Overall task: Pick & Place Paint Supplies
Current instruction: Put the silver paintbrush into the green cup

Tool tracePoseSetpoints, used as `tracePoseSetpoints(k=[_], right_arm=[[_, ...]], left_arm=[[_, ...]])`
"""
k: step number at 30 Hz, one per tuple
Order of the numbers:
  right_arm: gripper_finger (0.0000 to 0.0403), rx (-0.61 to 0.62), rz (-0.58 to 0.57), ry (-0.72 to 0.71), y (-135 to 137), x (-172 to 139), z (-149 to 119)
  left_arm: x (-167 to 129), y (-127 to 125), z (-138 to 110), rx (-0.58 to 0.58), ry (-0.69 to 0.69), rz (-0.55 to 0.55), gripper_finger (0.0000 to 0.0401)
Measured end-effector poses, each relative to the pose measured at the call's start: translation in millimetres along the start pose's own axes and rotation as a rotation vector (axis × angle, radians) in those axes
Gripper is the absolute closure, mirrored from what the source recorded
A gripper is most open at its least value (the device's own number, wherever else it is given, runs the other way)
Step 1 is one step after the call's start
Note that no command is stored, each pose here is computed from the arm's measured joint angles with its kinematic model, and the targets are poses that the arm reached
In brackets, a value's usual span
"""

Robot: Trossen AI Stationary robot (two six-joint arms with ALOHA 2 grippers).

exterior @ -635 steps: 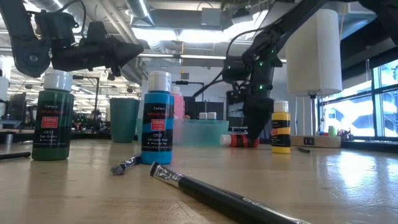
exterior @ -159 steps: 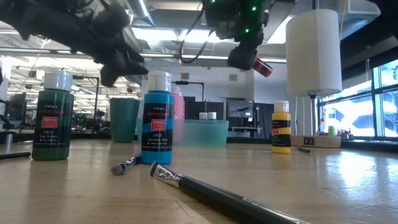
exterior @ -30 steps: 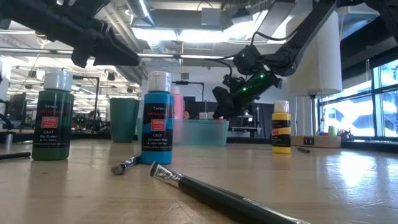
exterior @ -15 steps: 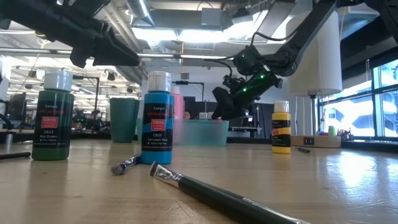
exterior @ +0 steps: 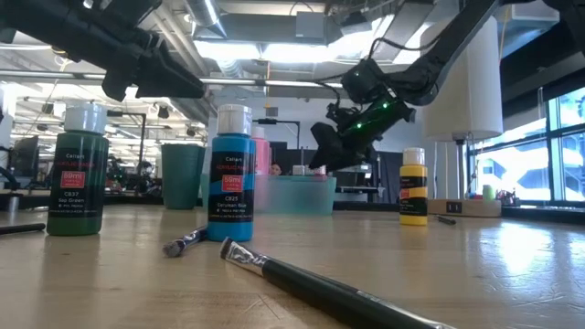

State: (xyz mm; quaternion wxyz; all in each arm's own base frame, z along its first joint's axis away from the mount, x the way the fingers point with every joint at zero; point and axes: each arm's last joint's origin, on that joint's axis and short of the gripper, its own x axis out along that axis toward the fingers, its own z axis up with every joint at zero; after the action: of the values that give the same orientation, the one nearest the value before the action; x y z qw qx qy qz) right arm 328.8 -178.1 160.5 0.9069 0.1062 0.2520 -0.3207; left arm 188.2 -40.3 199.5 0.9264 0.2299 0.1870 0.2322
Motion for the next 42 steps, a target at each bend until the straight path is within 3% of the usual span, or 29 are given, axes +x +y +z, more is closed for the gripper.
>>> tracePoseSetpoints(k=[7,13,19,26,35,42], right_arm=[[0.0130,-0.023,0.035,0.038,14.5,-27.2,10.7],[0.0130,-0.041,0.109,0.135,32.8,-70.0,17.8],[0.0130,0.182,0.073,0.251,42.8,-104.6,14.5],[0.0130,0.363,0.083,0.414,48.8,-119.3,3.0],[0.0130,0.561,-0.171,0.730,35.0,-135.3,-24.6],[0.0130,0.615,-0.258,0.793,24.0,-138.1,-28.3]], left_arm=[[0.0,-0.1,-0.5,0.005,0.004,-0.001,0.0201],[-0.1,-0.9,-3.6,0.017,0.027,-0.007,0.0201],[-0.1,-1.2,-4.5,0.013,0.033,-0.009,0.0201],[-0.1,-1.1,-4.5,0.012,0.033,-0.008,0.0201],[-0.1,-1.5,-6.0,0.027,0.045,-0.011,0.0201],[-0.1,-1.5,-6.1,0.027,0.045,-0.012,0.0201]])
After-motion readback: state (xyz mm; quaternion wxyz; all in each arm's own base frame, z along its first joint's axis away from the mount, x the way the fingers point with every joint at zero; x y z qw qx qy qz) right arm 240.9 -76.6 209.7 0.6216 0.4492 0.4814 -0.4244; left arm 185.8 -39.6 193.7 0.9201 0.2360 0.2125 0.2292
